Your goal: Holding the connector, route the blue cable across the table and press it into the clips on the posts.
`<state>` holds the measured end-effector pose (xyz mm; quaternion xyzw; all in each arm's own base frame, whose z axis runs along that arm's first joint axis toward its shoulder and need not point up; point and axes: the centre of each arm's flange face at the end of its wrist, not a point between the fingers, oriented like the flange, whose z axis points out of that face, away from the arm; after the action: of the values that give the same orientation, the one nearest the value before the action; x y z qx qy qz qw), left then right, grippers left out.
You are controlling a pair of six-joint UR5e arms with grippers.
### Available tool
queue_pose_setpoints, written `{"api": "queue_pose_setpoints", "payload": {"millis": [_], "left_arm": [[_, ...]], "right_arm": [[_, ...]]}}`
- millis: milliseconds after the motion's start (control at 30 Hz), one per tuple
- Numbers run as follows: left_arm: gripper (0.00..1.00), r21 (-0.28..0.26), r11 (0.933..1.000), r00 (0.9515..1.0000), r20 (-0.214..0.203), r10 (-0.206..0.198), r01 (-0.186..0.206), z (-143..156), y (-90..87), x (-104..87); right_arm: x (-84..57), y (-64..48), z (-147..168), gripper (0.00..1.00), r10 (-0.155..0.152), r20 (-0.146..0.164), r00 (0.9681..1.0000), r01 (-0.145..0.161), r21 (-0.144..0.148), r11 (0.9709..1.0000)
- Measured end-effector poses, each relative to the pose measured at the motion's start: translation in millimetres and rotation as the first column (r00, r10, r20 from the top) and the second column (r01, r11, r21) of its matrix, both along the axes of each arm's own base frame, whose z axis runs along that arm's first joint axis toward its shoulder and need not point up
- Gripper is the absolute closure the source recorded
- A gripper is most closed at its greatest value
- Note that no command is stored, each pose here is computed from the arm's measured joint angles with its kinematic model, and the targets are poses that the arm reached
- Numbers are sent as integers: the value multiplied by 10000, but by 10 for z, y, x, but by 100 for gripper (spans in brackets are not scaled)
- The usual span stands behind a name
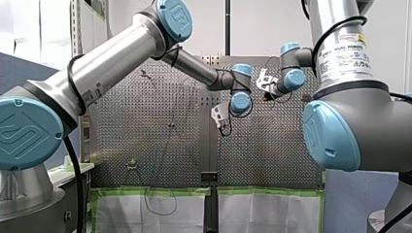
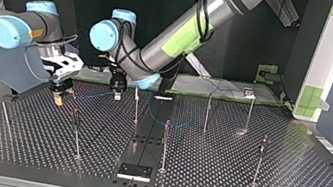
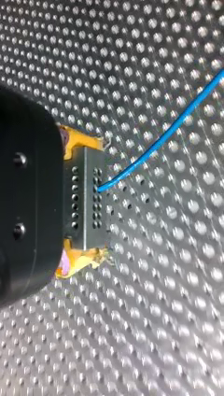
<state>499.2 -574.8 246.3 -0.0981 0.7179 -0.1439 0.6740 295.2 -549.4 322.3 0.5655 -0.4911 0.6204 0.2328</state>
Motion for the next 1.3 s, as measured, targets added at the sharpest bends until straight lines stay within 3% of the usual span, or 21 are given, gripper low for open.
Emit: {"api": "queue_pose_setpoints", "payload": {"millis": [267,433,533,667,833,1133,1300], "left_arm": [[98,-33,9998,9996,227,-189,190,233,38,-235],[98,66,9995,9989,337,-312,310,396,88,-348],[98,-96,9989,9970,626,-447,454,649,80,-373],[98,-454,9955,9903,1146,-779,836,1072,35,-398],[98,-635,9926,9854,1420,-941,1039,1300,30,-350],[98,-392,9934,9878,1173,-1023,1075,1240,143,-203],[98,-450,9925,9856,1305,-1072,1139,1256,245,-33]], "right_arm": [[-60,120,392,100,60,127,9999,-55,-392,9992],[-80,156,553,100,162,171,9997,-154,-492,9987],[-80,168,591,100,258,174,9995,-249,-483,9985],[-67,172,654,100,431,190,9989,-421,-502,9979],[-48,158,767,100,658,239,9975,-643,-589,9962],[-82,93,937,100,842,582,9948,-804,-641,9947],[-115,61,970,100,938,695,9932,-893,-649,9939]]}}
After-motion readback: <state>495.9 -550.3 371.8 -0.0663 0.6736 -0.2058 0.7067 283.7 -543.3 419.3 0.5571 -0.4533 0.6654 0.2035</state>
